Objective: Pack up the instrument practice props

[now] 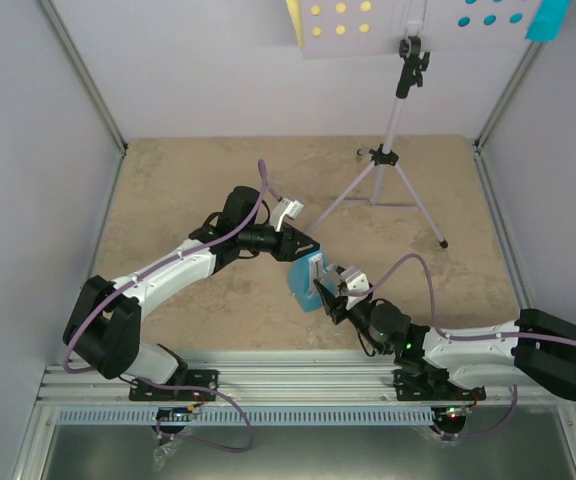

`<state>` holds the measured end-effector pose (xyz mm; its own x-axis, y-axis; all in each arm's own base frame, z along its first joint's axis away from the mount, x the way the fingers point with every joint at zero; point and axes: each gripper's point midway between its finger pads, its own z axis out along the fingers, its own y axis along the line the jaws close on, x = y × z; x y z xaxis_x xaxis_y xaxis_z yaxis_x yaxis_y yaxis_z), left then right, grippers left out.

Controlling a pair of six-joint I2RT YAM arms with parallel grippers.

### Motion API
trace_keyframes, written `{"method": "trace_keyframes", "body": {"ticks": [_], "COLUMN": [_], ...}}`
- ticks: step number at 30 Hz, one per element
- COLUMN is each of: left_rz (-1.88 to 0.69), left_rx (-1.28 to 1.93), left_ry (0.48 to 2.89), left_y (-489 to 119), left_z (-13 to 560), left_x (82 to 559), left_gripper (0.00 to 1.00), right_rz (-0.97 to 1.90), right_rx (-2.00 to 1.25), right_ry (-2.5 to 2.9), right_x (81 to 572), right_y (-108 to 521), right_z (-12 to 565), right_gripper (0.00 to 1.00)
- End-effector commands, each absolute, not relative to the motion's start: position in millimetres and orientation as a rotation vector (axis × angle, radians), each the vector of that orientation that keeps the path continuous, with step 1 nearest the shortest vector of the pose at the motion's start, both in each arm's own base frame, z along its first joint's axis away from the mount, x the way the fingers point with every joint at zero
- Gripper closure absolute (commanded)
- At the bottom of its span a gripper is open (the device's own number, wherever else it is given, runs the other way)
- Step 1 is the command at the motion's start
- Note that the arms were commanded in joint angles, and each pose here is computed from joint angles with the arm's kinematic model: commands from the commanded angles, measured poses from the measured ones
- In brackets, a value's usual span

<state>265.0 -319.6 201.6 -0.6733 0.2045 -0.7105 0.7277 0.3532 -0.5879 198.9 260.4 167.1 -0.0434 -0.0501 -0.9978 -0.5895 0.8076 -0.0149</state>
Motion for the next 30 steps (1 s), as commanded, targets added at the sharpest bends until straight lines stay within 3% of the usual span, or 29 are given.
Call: {"method": "trace_keyframes", "body": {"ticks": [1, 30], "left_rz": [-1.274, -1.279], "left_rx": [0.808, 0.809], "left_ry": [2.145, 2.15], "left_y": [-317.8, -318.4], "left_z": [189.9, 188.6], "left_x": [265.5, 265.3], "left_gripper": [0.57, 0.57], "right_rz": [0.518, 0.544], "right_rx": [-0.459, -0.437], "right_ry": [1.542, 1.533], "right_x": [200.2, 197.7], "right_y": [263.6, 261.6], "right_z": [183.6, 189.3], "right_gripper": [0.51, 0.51]}}
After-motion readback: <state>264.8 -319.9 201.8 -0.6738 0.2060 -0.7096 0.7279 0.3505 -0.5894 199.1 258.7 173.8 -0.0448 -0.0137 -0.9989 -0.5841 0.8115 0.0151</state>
